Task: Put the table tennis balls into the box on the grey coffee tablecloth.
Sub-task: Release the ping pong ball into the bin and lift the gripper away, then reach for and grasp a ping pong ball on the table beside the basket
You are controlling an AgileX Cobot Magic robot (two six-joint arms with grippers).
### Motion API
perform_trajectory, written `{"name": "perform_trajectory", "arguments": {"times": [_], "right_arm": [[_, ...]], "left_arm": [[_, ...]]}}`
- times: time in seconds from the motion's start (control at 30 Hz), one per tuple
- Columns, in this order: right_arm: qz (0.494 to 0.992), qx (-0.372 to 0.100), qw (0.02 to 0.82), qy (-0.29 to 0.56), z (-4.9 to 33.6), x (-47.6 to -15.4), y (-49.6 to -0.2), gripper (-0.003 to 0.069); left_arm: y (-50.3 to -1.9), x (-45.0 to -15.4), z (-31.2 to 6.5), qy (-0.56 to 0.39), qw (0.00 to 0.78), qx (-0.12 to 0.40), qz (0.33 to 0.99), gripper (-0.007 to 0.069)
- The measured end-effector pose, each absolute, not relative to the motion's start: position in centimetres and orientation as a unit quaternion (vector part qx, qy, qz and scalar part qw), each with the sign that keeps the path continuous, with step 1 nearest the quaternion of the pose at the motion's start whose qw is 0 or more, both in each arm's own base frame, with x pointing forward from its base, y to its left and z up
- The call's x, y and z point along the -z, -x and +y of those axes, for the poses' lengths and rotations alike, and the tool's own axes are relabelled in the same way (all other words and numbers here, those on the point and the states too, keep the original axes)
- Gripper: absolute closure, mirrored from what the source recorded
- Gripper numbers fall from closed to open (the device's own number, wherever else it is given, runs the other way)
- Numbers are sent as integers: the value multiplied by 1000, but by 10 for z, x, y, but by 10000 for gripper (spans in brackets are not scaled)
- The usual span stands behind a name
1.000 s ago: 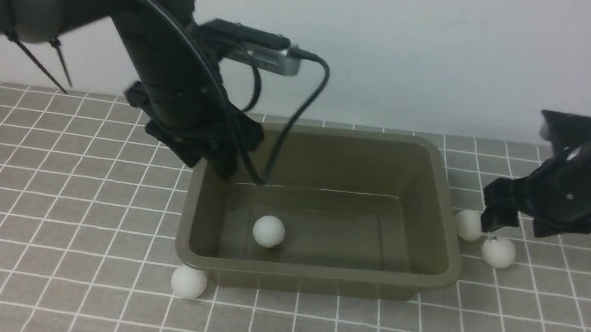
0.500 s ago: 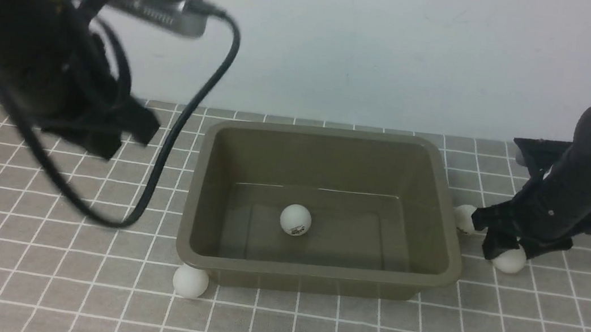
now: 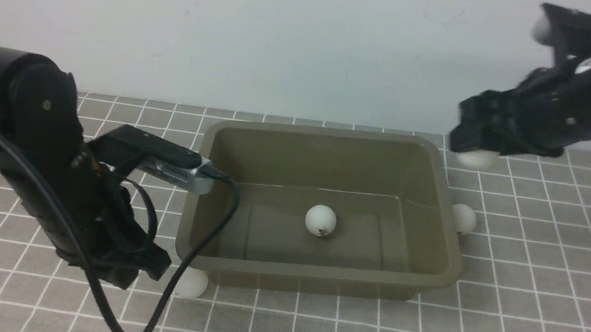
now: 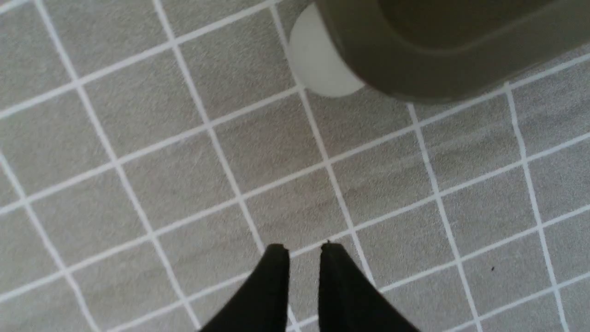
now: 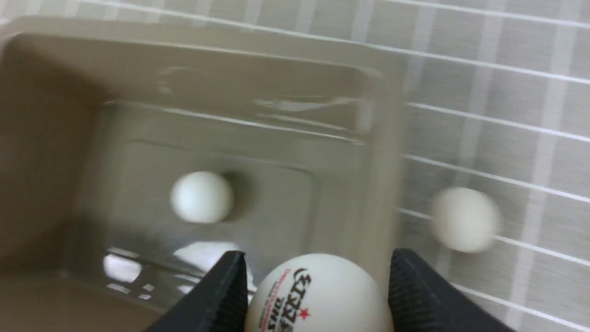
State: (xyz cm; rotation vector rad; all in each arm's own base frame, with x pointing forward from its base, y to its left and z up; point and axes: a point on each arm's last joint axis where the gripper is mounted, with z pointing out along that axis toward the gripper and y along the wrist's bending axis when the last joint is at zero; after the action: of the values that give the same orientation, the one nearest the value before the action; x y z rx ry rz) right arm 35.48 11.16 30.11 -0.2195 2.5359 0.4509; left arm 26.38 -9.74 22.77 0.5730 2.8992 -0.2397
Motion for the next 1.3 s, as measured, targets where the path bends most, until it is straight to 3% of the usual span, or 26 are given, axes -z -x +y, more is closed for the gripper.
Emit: {"name": "perform_trajectory", "arguments": {"times": [0.17,0.3,0.5,0.73,1.07,1.17,1.3], "right_arm": [[950,-171,242,100,133,-274,-361,281],[954,-164,228,102,138,-254,-370,118],[950,-138,252,119,134,-260,-373,21],[940,-136,284,128,135,-286,-378,19],[935,-138,301,127,136,-297,-382,36],[935,-141,304,118,136,-297,-383,36],[935,-147,309,93,133,-299,-385,41]], "left_arm": [[-272,-214,-102,-210,84,92,970,377],[-281,-197,-106,-225,83,95,966,201],[-290,-180,-111,-240,88,106,961,99],[-302,-160,-114,-241,107,99,959,91],[-309,-152,-115,-247,128,92,956,95],[-310,-149,-115,-247,126,91,956,122],[-310,-141,-115,-247,113,91,958,265]]}}
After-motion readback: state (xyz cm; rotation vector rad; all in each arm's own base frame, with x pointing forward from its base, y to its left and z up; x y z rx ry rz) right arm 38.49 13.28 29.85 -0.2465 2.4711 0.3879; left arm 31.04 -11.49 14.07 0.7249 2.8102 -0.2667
